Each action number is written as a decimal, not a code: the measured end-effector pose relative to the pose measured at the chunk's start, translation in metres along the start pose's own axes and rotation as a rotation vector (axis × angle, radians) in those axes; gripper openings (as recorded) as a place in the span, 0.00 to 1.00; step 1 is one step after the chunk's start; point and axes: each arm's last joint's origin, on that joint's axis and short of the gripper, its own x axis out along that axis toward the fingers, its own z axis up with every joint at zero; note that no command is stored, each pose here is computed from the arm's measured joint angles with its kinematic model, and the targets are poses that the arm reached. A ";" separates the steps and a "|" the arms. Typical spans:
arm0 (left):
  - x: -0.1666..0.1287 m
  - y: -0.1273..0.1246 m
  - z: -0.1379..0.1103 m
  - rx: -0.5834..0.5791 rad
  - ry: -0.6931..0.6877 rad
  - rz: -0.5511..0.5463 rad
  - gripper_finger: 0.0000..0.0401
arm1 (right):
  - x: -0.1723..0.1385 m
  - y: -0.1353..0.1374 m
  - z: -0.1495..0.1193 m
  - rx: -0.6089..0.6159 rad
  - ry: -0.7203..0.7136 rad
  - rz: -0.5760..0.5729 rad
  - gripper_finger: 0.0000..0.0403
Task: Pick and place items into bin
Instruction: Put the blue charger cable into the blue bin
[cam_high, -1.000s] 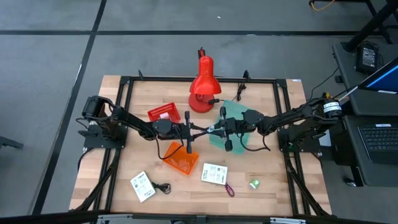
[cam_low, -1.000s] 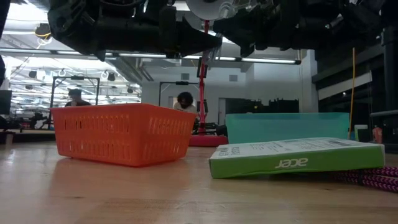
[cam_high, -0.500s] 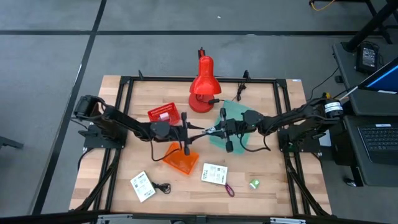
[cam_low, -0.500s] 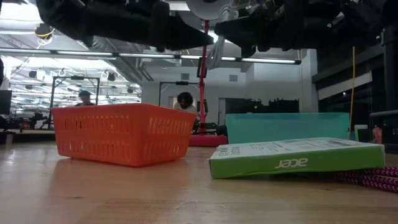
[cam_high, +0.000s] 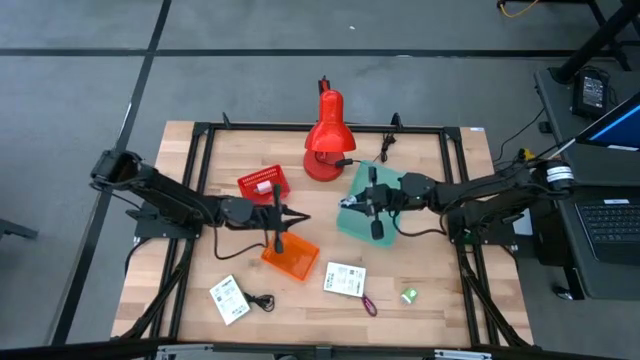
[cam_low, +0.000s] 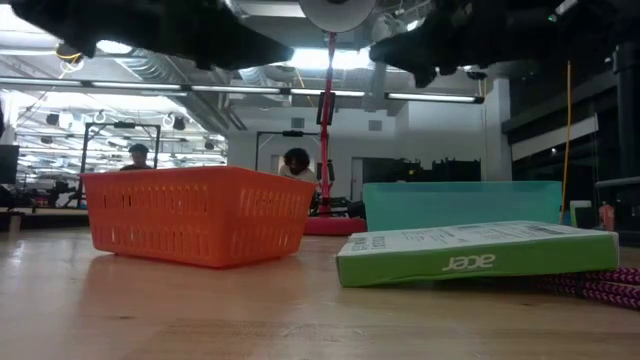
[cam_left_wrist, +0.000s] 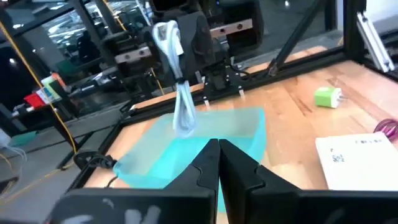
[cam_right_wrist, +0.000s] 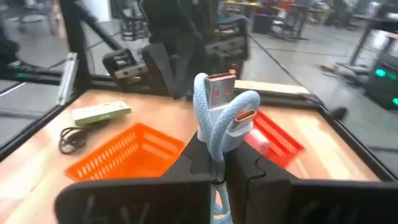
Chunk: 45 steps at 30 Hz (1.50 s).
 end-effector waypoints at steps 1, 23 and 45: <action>-0.005 0.001 -0.002 -0.016 -0.007 0.002 0.01 | -0.003 0.000 -0.002 0.007 0.004 -0.014 0.02; -0.027 0.007 -0.016 -0.074 -0.036 0.025 0.01 | -0.042 -0.023 -0.038 0.435 0.178 -0.359 0.01; -0.027 0.007 -0.017 -0.071 -0.028 0.025 0.00 | -0.041 -0.041 -0.059 0.647 0.399 -0.349 0.01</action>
